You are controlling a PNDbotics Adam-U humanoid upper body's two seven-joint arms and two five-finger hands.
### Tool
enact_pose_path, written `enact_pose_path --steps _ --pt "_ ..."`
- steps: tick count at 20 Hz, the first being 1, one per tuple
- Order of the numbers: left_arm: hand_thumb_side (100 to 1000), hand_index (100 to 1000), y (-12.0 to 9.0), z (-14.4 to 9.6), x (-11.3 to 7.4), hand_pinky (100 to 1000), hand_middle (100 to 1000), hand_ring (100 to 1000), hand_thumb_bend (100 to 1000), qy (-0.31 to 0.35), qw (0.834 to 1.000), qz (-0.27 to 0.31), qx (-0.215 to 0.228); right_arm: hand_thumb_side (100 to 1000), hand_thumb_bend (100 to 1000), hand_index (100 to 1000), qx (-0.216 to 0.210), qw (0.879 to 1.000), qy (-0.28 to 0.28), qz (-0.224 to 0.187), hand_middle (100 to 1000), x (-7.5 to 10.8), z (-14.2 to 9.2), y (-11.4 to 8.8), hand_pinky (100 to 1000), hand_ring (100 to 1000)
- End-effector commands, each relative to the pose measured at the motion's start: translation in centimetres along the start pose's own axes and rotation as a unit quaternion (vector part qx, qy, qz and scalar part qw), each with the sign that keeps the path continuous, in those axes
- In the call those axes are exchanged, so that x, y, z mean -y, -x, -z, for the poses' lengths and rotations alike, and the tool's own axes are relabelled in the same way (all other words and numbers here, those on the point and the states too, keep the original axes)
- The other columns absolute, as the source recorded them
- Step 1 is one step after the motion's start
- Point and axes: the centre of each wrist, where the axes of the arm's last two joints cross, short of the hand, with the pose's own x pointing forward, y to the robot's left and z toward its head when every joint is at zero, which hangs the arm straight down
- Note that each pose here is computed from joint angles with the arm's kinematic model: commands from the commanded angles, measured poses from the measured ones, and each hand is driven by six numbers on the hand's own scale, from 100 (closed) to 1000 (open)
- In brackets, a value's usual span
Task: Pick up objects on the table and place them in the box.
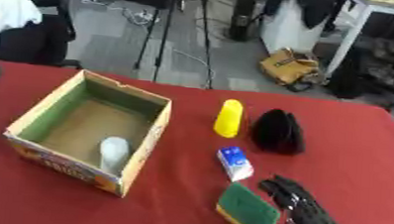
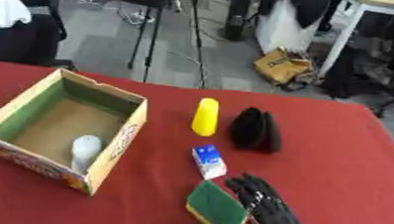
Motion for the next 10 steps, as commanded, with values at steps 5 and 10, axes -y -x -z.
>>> enact_pose_path --steps 5,10 --pt "883 830 -0.46 0.51 0.15 986 862 946 100 0.003 1.0 -0.006 0.013 1000 618 954 0.0 1.0 -0.006 -0.004 886 0.04 0.37 0.31 1000 1000" --pt "883 830 -0.46 0.5 0.22 987 861 945 100 0.004 1.0 -0.008 0.012 1000 614 956 0.0 1.0 -0.019 -0.009 885 -0.42 0.42 0.41 1000 1000"
